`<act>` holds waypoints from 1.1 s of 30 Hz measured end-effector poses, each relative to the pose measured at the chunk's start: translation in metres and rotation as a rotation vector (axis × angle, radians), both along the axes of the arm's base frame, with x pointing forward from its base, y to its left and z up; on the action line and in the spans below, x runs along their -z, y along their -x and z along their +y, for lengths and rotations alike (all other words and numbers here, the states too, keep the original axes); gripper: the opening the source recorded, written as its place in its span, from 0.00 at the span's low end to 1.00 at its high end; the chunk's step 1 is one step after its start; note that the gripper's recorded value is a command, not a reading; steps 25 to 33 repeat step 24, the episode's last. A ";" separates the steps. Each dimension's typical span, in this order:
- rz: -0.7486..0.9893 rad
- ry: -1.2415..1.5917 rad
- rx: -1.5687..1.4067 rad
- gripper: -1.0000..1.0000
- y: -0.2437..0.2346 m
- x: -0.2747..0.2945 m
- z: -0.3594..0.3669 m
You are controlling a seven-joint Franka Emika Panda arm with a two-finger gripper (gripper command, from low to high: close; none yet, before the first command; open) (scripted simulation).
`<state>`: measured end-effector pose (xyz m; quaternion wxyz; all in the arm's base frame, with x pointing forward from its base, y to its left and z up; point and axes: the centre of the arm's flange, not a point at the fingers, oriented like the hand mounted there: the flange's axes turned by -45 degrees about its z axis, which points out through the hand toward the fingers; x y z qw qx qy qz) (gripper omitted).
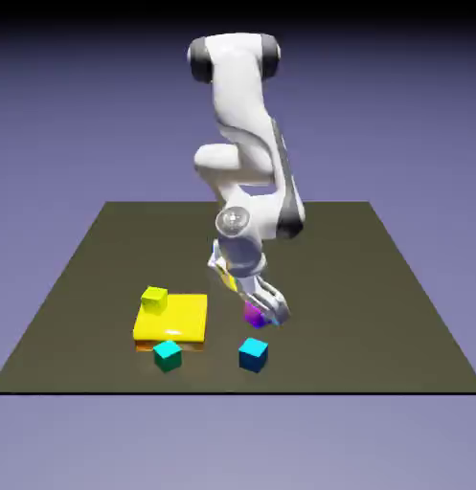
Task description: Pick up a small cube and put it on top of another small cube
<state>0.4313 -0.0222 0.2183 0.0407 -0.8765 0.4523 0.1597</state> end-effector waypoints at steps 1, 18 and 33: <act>0.000 -0.001 0.015 0.00 0.001 -0.004 -0.018; -0.035 -0.093 0.180 0.00 0.081 -0.062 -0.230; -0.032 -0.089 0.189 1.00 0.090 -0.011 -0.220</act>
